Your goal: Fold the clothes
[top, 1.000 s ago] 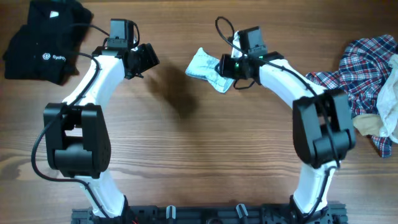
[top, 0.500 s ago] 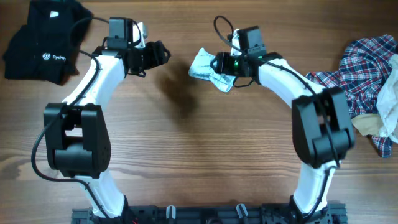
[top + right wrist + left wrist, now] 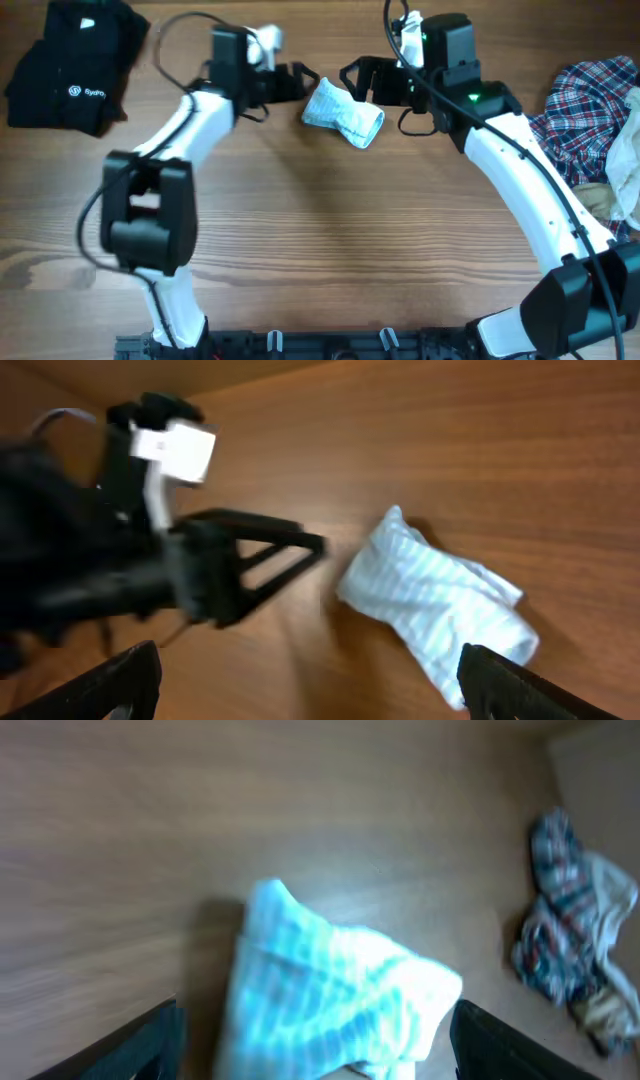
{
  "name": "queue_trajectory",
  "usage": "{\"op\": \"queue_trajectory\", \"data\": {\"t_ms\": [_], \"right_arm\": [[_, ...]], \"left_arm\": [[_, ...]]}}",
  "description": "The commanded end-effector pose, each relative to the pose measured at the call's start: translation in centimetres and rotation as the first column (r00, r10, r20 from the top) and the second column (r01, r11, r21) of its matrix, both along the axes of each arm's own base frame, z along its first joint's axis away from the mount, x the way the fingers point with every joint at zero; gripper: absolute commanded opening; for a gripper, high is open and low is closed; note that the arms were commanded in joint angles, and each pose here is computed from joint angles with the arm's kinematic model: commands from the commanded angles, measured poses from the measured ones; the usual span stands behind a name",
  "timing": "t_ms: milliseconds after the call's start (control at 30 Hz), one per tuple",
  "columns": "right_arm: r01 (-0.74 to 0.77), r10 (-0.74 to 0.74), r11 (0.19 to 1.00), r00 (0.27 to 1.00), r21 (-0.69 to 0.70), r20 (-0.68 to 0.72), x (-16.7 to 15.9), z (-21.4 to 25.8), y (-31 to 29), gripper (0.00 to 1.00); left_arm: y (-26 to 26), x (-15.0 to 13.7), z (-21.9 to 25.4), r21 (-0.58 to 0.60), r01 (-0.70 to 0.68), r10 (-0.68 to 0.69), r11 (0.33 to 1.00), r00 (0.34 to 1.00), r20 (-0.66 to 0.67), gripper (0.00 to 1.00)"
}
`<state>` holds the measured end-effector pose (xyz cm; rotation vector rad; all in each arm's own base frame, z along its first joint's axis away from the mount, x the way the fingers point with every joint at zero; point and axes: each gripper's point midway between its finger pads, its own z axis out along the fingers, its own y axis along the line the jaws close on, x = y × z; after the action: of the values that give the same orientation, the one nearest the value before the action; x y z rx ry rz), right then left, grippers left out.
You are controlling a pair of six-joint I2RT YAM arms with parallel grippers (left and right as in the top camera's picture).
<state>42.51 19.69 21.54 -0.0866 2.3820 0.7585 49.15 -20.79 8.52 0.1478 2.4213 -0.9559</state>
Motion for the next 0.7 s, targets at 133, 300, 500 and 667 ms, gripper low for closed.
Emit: {"op": "queue_trajectory", "data": {"t_ms": [133, 300, 500, 667], "right_arm": [[-0.038, 0.038, 0.999, 0.999, 0.005, -0.014, -1.5, 0.8, 0.0, 0.95], [-0.088, 0.09, 0.995, 0.996, 0.056, -0.027, -2.2, 1.2, 1.0, 0.96], [-0.086, 0.084, 0.994, 0.996, 0.062, 0.024, -2.7, 3.3, 0.7, 0.96], [-0.076, 0.073, 0.995, 0.995, 0.06, 0.061, -3.0, 4.7, 0.4, 0.96]], "left_arm": [[-0.9, -0.4, -2.3, -0.026, 0.038, -0.039, 0.999, 0.998, -0.041, 0.84], [-0.8, -0.9, -4.2, -0.017, 0.037, -0.039, 0.999, 0.995, -0.09, 0.83], [-0.5, -2.1, -7.6, 0.007, 0.053, -0.051, 0.999, 0.984, -0.17, 0.85], [-0.9, -2.3, -7.4, -0.014, 0.071, -0.072, 0.997, 0.983, -0.17, 0.84]]}}
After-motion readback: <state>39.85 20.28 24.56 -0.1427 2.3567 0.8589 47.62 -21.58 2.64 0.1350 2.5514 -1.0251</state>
